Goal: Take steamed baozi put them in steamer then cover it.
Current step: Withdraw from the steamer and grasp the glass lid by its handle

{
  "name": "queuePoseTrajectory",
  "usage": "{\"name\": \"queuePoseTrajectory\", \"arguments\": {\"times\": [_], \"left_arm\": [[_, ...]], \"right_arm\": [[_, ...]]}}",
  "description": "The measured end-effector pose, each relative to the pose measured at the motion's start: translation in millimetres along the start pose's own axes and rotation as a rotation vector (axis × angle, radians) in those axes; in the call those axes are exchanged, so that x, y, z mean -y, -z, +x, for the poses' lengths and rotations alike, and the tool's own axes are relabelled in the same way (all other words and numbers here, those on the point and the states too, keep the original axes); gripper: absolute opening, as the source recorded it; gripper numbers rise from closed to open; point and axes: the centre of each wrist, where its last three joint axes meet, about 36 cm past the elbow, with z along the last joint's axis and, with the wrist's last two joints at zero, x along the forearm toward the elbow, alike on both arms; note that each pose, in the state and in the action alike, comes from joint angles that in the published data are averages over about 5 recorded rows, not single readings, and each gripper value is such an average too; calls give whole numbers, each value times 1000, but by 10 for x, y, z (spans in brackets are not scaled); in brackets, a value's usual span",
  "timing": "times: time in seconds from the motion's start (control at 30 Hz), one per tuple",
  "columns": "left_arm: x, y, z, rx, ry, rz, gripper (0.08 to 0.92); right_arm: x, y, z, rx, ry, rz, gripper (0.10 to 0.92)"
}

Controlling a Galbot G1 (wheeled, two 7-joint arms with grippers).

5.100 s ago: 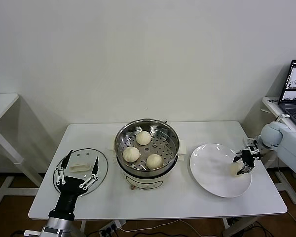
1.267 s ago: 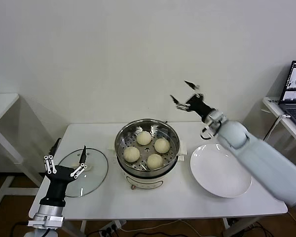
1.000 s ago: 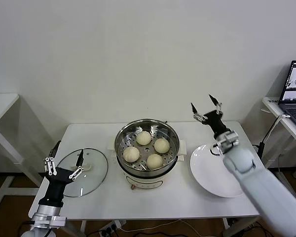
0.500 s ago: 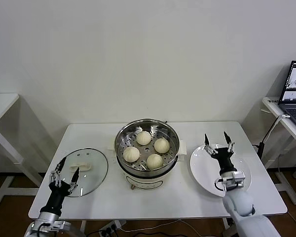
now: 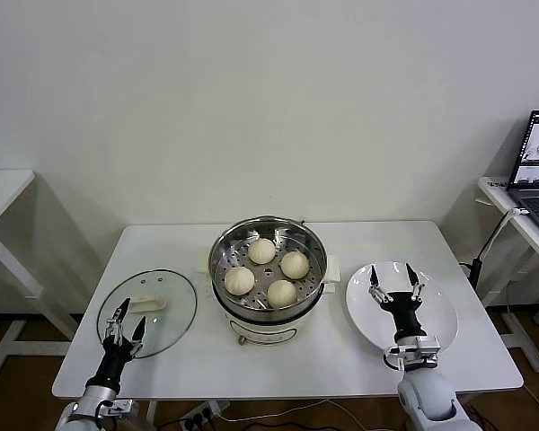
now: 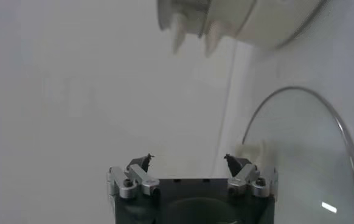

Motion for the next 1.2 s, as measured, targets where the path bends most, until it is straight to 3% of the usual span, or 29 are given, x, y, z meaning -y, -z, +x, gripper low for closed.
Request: {"name": "queuePoseTrajectory", "arguments": {"times": [0.47, 1.2], "left_arm": [[134, -125, -406, -32, 5, -60, 823], [213, -135, -710, -56, -7, -71, 823]], "right_arm": [[-14, -82, 96, -21, -10, 11, 823], [-8, -98, 130, -22, -7, 25, 823]]}}
